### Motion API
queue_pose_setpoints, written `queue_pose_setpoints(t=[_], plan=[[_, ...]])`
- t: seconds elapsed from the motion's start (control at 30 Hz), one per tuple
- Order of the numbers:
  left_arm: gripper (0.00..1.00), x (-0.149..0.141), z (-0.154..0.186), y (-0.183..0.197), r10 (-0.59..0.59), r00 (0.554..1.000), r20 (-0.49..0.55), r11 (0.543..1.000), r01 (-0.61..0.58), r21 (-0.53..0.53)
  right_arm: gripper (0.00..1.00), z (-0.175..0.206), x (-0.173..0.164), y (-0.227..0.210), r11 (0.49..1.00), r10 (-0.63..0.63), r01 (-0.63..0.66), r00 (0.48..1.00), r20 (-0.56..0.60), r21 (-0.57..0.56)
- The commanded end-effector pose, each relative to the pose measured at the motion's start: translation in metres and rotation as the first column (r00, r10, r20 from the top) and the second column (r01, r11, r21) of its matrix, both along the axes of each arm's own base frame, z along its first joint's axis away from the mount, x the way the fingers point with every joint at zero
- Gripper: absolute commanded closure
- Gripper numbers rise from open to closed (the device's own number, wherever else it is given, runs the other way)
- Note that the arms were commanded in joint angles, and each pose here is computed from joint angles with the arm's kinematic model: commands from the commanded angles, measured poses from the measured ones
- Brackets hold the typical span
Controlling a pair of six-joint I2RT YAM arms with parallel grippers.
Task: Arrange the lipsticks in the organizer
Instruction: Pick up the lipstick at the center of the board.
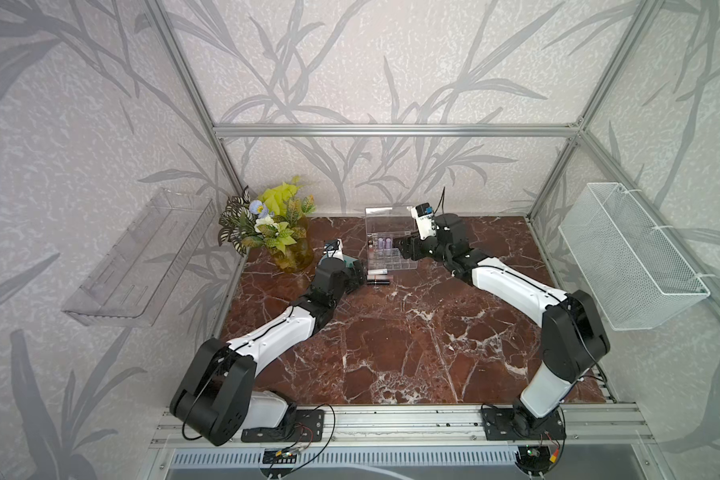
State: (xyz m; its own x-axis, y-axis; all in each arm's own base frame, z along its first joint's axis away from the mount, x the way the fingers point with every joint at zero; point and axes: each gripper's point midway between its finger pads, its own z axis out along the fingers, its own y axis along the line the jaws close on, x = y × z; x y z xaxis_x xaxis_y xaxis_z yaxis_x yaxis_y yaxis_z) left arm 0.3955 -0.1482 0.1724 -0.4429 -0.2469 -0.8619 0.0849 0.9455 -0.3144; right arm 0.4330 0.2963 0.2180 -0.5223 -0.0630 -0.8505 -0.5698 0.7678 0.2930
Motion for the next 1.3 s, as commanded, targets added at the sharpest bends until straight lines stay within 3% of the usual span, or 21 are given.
queue_pose_setpoints(t=[0.0, 0.17, 0.27, 0.43, 0.77, 1.27], plan=[[0.22, 0.0, -0.025, -0.006, -0.065, 0.994, -0.09, 0.996, 0.06, -0.064, 0.25, -0.049, -0.046, 0.007, 0.992, 0.108, -0.117, 0.977, -0.182, -0.043], [0.22, 0.004, -0.044, -0.015, -0.141, 0.964, -0.226, 0.988, 0.151, 0.028, 0.26, -0.065, -0.054, 0.006, 0.993, 0.107, -0.118, 0.968, -0.228, -0.033], [0.22, 0.002, -0.068, -0.007, -0.116, 0.924, -0.365, 0.978, 0.171, 0.122, 0.26, -0.05, -0.059, 0.001, 0.994, 0.101, -0.107, 0.974, -0.201, -0.019], [0.22, -0.007, -0.104, -0.002, -0.12, 0.853, -0.508, 0.957, 0.236, 0.169, 0.26, -0.044, -0.063, -0.002, 0.995, 0.098, -0.103, 0.976, -0.194, -0.011], [0.24, -0.012, -0.128, -0.007, -0.144, 0.793, -0.593, 0.943, 0.292, 0.162, 0.26, -0.04, -0.068, -0.006, 0.995, 0.093, -0.097, 0.977, -0.193, -0.012], [0.24, 0.004, -0.139, -0.008, -0.127, 0.779, -0.614, 0.93, 0.309, 0.199, 0.27, -0.042, -0.069, -0.005, 0.995, 0.1, -0.103, 0.974, -0.206, -0.005]])
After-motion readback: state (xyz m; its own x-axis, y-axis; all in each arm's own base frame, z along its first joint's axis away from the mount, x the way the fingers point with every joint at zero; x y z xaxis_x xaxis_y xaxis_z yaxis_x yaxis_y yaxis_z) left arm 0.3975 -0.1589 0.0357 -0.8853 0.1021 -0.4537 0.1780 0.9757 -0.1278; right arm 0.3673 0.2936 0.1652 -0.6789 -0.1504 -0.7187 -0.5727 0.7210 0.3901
